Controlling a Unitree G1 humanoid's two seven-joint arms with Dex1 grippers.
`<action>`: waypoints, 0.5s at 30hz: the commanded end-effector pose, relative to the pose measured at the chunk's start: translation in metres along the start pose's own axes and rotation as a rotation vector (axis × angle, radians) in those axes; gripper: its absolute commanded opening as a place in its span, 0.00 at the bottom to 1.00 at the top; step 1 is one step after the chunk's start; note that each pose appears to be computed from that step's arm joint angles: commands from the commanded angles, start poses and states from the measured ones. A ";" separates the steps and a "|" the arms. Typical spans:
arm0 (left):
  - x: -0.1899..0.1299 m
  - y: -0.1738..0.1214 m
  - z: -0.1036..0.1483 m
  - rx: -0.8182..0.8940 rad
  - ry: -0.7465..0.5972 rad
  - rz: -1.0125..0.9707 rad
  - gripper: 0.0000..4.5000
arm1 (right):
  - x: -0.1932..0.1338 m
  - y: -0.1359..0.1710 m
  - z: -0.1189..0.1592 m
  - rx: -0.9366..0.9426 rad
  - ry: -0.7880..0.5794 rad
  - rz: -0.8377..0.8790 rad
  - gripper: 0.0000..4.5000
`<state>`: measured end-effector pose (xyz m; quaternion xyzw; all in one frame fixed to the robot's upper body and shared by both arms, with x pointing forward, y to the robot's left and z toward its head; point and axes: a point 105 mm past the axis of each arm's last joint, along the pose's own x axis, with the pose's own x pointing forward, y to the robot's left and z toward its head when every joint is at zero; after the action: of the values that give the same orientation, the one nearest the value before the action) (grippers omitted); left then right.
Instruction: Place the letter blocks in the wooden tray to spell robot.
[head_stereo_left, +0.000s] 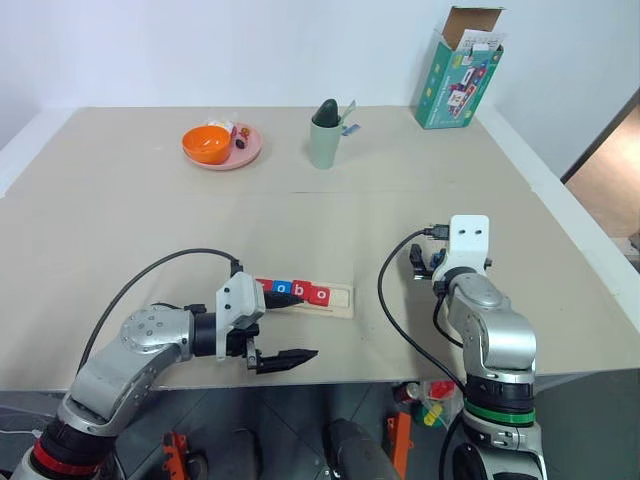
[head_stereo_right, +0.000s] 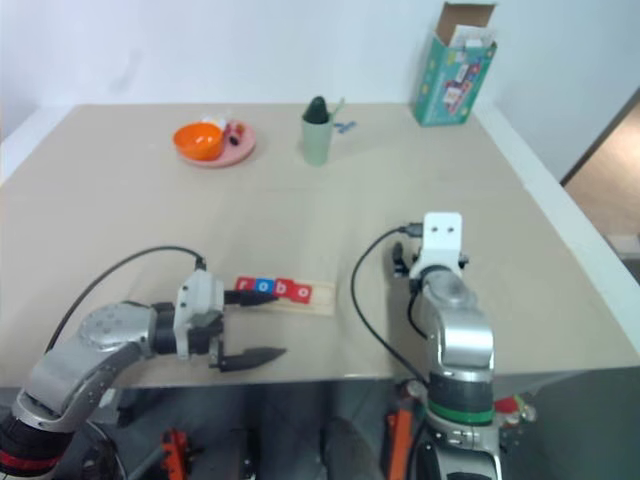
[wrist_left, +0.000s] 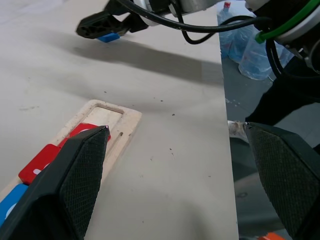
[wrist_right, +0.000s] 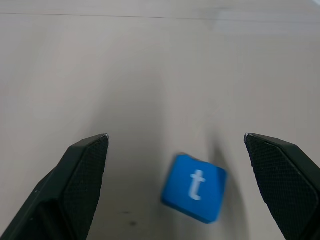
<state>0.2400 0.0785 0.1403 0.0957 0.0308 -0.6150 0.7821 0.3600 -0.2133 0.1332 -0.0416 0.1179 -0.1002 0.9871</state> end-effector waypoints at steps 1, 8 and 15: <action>0.002 0.000 0.012 0.053 -0.042 0.012 1.00 | -0.001 -0.007 -0.002 0.017 -0.009 -0.043 1.00; 0.004 -0.001 0.012 0.058 -0.046 0.025 1.00 | 0.000 0.000 -0.016 0.082 0.057 -0.025 1.00; 0.004 0.001 0.011 0.068 -0.043 0.044 1.00 | 0.001 0.002 -0.024 0.097 0.084 -0.021 0.75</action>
<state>0.2441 0.0756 0.1424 0.0997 0.0140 -0.5986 0.7947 0.3566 -0.2102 0.1118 0.0064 0.1494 -0.1100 0.9826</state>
